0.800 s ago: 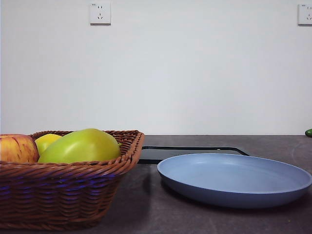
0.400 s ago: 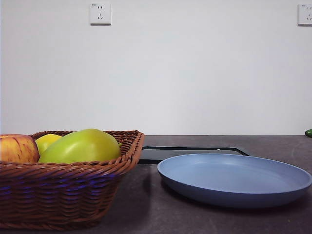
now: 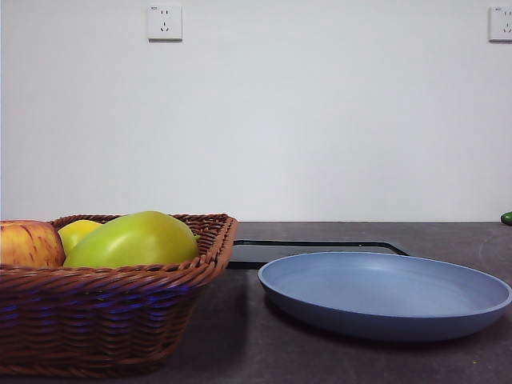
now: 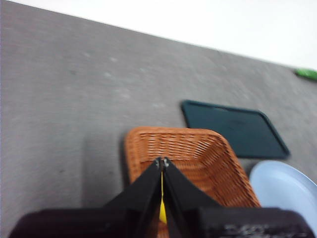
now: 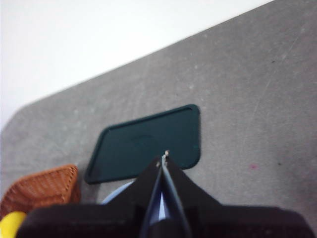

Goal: Take the lemon from the basket,put the lemon in the plate,hand out the plate

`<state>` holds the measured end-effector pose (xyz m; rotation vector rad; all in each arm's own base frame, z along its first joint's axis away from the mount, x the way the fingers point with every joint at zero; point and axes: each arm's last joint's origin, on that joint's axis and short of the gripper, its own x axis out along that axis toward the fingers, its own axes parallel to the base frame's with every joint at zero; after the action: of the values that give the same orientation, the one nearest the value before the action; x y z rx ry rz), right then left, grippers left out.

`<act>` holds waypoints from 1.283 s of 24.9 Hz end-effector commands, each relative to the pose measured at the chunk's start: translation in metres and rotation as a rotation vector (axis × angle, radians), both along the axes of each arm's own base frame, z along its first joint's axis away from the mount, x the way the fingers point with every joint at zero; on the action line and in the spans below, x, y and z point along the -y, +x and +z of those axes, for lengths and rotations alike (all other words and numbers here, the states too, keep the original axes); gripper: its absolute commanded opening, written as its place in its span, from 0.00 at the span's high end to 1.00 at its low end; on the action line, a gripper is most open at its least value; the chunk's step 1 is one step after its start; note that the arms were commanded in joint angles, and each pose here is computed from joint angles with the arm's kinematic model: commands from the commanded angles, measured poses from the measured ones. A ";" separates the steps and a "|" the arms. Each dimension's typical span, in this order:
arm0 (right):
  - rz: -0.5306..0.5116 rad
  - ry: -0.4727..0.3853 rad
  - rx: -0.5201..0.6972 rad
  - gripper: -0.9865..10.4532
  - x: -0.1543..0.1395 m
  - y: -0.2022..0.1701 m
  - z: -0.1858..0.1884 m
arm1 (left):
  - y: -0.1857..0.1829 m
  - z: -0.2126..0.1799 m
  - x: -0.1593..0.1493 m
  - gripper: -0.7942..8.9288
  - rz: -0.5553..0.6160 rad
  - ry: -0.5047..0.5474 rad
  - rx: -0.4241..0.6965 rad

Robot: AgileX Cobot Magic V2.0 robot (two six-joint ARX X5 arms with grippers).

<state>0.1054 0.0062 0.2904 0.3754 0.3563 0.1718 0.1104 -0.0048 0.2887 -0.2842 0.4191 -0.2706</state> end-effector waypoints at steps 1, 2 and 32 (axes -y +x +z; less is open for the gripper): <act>0.036 -0.084 -0.033 0.91 0.000 0.009 0.014 | 0.012 0.014 0.003 0.91 -0.092 0.036 -0.012; 0.044 -0.100 -0.065 0.91 0.000 0.012 0.017 | 0.018 0.018 0.004 0.91 -0.110 0.039 -0.039; 0.414 -0.070 -0.915 0.71 -0.038 0.159 -0.117 | 0.081 0.025 0.047 0.50 -0.337 0.056 -0.381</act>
<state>0.2602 0.0421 0.1733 0.2857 1.3453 0.3880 0.1897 -0.0503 0.3102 -0.2063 0.8678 -0.5319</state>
